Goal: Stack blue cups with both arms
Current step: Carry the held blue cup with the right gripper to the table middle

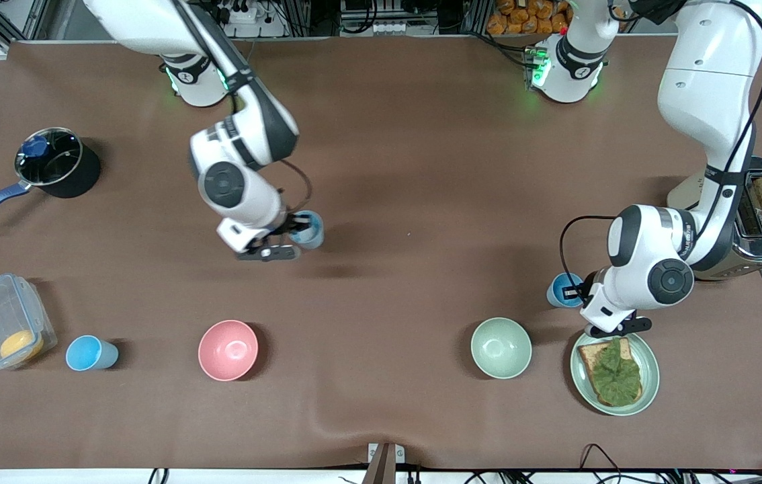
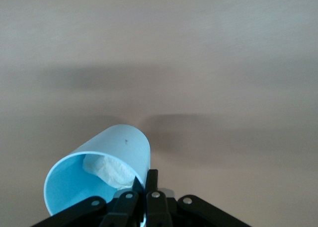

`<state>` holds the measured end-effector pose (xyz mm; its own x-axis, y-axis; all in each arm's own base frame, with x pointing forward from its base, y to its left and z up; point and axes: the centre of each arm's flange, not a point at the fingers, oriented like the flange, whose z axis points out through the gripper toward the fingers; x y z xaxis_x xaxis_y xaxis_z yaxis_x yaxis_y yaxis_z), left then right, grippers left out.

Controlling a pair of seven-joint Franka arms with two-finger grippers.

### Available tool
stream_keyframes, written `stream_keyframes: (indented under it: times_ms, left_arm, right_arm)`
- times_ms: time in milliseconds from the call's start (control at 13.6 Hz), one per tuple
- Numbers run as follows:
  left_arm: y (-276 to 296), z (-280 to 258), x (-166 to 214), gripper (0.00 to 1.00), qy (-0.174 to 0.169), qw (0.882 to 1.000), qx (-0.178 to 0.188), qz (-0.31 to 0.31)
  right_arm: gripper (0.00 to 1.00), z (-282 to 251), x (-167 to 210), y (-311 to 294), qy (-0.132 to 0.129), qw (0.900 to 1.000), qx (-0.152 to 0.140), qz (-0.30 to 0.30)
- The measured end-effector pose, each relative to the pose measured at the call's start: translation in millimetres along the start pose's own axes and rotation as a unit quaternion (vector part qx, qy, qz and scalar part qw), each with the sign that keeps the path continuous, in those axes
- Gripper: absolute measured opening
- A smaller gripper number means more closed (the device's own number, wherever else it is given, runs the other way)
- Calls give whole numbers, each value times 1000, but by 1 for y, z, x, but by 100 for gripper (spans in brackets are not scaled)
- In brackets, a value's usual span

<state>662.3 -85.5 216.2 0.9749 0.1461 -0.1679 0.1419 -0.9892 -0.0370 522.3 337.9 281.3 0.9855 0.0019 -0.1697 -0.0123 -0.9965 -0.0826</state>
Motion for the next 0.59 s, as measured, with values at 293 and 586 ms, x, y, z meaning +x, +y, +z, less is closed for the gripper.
stream_keyframes:
  times_ms: [293,586]
  left_arm:
    - [0,0,0,5,0,1000,0,0]
    - [0,0,0,5,0,1000,1,0]
  right_arm:
    - [3,20,-15,-76,9,999,16,36]
    - [3,65,-53,-161,29,997,43,63]
